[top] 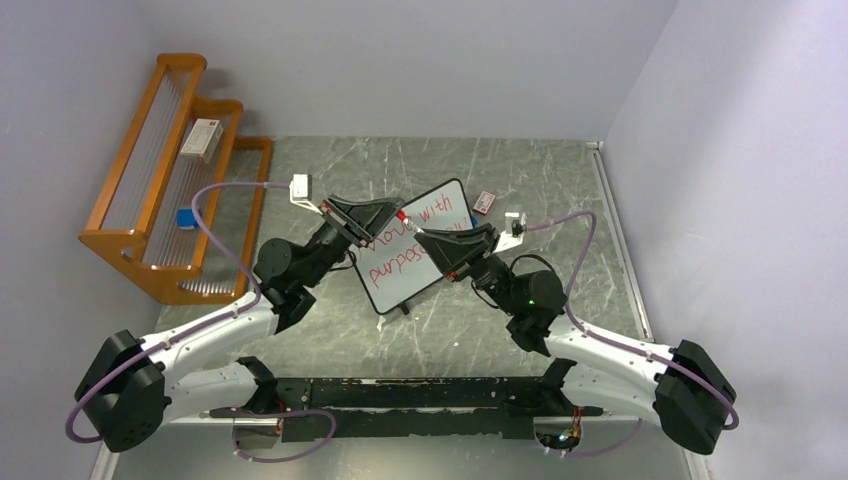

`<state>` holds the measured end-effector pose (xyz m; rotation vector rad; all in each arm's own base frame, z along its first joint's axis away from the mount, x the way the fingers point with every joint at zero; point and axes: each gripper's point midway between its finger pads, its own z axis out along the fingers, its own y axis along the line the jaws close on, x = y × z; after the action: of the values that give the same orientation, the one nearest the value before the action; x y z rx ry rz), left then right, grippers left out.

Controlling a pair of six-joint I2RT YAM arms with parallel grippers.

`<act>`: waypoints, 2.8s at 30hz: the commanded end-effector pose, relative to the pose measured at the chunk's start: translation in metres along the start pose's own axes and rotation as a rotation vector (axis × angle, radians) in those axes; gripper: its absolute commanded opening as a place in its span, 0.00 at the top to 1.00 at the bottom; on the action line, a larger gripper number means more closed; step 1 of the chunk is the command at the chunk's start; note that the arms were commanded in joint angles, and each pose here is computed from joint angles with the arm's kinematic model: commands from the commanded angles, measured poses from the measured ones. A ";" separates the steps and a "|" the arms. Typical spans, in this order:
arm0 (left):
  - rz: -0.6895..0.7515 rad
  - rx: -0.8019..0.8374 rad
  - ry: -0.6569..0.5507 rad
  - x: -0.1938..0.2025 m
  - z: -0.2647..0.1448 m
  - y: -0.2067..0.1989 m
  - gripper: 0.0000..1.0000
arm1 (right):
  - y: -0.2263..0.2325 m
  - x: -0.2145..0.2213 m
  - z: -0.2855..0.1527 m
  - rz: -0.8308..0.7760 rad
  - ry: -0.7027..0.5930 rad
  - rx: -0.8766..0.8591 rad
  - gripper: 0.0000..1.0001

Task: Write a sentence on the whiteboard
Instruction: Close the whiteboard marker at the center of the board, then place the whiteboard marker at the center of the board, then reset both arms

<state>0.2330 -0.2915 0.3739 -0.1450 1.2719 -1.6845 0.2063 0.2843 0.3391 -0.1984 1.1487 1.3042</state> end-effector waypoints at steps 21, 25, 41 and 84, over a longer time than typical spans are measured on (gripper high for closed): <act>0.576 -0.721 0.103 -0.078 -0.074 0.081 0.35 | -0.163 -0.023 -0.103 -0.402 0.210 0.989 1.00; 0.709 -0.829 0.113 -0.093 -0.107 0.084 0.22 | -0.190 -0.013 -0.149 -0.438 0.283 1.189 1.00; 0.860 -0.963 0.111 -0.103 -0.195 0.087 0.13 | -0.217 0.072 -0.256 -0.172 0.471 1.500 0.96; 0.919 -0.800 -0.300 -0.178 -0.268 -0.065 0.02 | -0.072 -0.171 -0.233 -0.425 -0.003 1.092 0.00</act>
<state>0.1278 0.0058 0.3820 -0.2000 1.4282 -0.3642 0.1699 0.0034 0.3177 0.3832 1.5966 0.2700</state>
